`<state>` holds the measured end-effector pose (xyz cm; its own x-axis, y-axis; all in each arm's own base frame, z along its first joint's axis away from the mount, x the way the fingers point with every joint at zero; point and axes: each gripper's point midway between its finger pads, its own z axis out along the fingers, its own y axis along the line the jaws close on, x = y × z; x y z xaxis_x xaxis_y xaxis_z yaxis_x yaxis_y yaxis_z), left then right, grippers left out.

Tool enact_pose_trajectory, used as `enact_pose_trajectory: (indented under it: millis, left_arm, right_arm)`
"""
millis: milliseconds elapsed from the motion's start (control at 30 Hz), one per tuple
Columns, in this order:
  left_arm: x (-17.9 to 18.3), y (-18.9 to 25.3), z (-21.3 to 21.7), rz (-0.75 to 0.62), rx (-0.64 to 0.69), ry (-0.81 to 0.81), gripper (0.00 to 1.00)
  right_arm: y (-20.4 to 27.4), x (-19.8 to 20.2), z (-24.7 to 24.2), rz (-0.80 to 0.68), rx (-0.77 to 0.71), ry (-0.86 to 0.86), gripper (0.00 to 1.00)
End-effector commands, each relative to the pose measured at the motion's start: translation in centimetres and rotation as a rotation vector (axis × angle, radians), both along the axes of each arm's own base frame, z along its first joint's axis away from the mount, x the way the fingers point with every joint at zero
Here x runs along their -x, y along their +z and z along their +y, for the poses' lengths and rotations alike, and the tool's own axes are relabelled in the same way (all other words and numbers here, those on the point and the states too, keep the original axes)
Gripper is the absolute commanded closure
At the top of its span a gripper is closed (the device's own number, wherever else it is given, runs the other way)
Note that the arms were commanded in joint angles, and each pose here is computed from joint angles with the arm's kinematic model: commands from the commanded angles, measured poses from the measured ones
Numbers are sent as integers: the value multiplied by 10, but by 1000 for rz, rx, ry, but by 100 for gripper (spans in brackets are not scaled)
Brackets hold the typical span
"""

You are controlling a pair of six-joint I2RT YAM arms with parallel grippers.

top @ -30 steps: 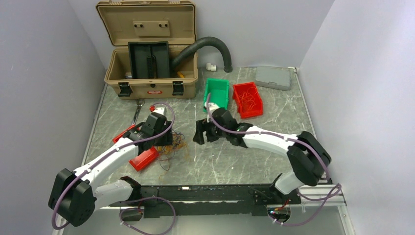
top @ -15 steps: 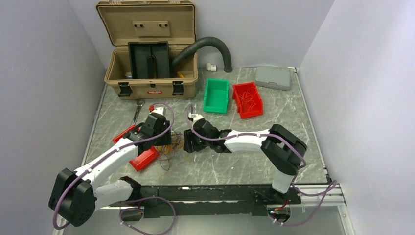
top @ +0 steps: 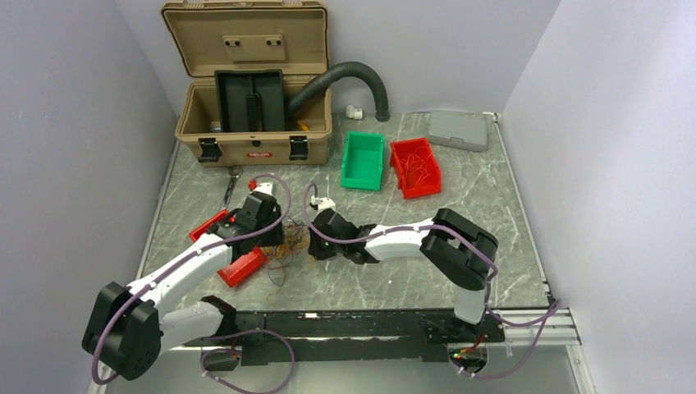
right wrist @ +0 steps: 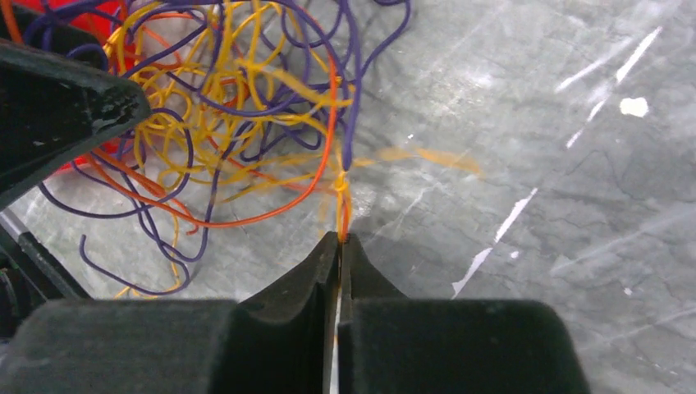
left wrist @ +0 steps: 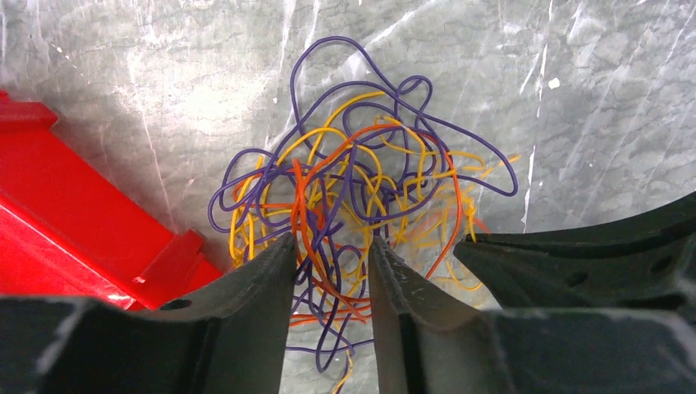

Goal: Untangle the cables

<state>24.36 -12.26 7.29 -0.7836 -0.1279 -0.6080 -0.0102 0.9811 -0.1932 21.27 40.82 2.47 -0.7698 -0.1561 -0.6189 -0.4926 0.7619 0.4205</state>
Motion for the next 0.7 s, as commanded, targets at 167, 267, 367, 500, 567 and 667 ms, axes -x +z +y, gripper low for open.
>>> enact_pose_trajectory:
  millis: [167,267,367,500,567,667]
  left_arm:
    - [-8,3,-7,-23,44,5,88]
    - [-9,4,-7,-24,40,6,100]
    - [-9,4,-6,-26,36,7,100]
    - [-8,5,-5,-29,38,6,100]
    - [-8,6,-5,-33,39,9,100]
    - [-8,7,-5,-35,40,10,100]
  right_arm:
    - [36,-22,-34,-113,29,-177,100]
    - [47,-30,-59,-120,48,-253,100]
    - [48,-39,-98,-103,96,-349,100]
    - [51,-49,-155,-85,132,-480,100]
    - [55,-56,-185,-81,139,-551,100]
    - [62,-61,-223,-90,146,-632,100]
